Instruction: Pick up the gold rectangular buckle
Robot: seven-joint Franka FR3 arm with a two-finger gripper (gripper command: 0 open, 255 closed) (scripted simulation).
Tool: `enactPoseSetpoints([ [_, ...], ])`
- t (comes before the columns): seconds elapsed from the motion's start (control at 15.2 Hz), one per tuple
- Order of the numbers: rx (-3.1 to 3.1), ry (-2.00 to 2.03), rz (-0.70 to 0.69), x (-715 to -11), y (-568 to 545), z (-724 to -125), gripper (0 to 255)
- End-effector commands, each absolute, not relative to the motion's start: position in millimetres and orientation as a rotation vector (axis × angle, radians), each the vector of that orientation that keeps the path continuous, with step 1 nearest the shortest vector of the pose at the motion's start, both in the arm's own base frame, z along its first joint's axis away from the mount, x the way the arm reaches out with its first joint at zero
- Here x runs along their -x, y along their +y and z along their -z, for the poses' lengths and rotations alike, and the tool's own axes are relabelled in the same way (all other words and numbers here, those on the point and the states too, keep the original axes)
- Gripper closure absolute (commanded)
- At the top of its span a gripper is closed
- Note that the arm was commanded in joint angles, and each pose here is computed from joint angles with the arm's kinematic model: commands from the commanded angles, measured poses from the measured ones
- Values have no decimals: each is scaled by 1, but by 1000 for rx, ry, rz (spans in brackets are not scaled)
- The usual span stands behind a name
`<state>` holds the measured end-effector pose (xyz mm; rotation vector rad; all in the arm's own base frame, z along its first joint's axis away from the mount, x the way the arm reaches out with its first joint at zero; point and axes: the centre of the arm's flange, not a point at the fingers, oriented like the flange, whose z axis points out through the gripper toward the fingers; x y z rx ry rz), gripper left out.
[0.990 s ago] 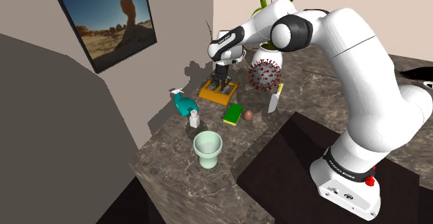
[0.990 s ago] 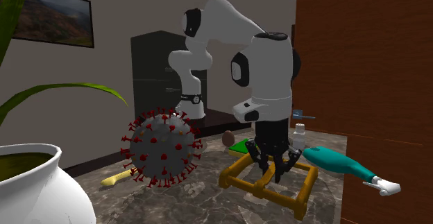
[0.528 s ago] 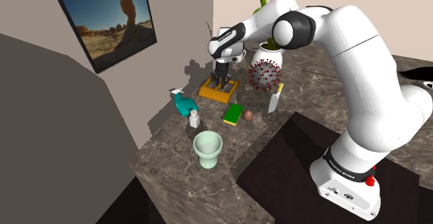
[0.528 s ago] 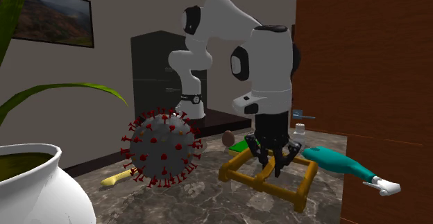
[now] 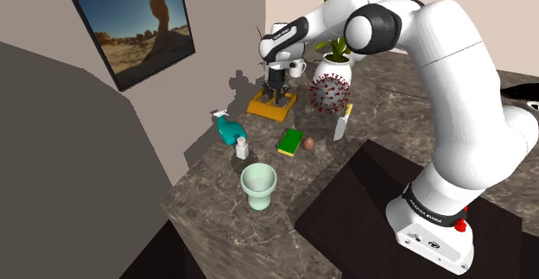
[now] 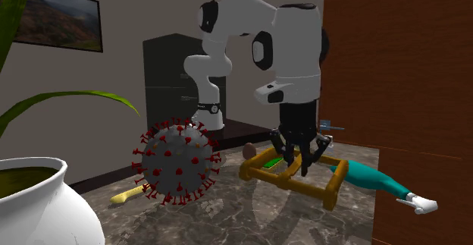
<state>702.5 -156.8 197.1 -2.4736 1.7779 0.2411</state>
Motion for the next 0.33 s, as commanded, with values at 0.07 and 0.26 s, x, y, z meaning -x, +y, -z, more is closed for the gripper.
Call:
enactPoseSetpoints([
  [0.07,2473,1778,-241,-702,-157,-213,255],
  [0.26,2473,1778,-241,-702,-157,-219,255],
])
